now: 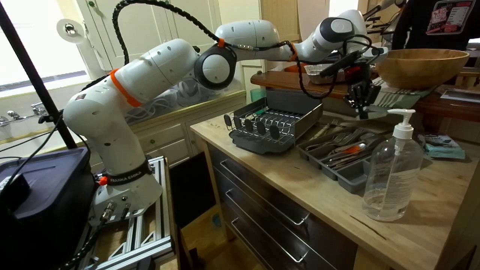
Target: Move the knife from the left rack to the right rack
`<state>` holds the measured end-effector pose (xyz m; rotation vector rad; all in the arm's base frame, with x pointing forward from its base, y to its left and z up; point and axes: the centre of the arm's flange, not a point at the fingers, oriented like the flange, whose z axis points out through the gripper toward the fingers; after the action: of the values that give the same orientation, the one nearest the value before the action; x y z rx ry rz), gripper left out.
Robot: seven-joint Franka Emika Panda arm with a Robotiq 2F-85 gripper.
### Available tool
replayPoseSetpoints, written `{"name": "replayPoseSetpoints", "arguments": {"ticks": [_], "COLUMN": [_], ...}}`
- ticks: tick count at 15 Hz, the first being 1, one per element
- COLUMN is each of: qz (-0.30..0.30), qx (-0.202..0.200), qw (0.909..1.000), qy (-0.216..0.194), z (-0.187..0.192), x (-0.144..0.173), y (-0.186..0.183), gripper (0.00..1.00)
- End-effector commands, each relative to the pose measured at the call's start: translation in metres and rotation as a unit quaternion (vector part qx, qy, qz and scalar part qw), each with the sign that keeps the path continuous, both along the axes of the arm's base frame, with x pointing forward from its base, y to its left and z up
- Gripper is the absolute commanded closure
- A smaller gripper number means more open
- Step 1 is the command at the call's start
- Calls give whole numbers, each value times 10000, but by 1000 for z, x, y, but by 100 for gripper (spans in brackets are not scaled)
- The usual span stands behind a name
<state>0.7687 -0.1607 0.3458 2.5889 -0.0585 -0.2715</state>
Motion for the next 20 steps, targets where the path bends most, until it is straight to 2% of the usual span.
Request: {"name": "replayPoseSetpoints", "arguments": {"ticks": [1,3,4,7,9,11,13,16,20], "qz": [57,23,-22,-439,-548,-284,-1,421,710], "qx": [92,65,13,13,258,744,1019,981,1008], "qw": [9998,9998,9998,9986,9972,9942,9895,9858,9827], "qy": [-161,-180,-200,-282,-434,-723,-1020,-1299,-1383], "z": [-31,-36,-37,-43,-54,-64,-71,-73,-79], "x": [-67,-67,-69,-69,-70,-68,-62,-53,-46], "y": [20,23,13,1,-4,-9,-11,-19,-25], "gripper": [99,99,99,99,99,99,99,99,99]}}
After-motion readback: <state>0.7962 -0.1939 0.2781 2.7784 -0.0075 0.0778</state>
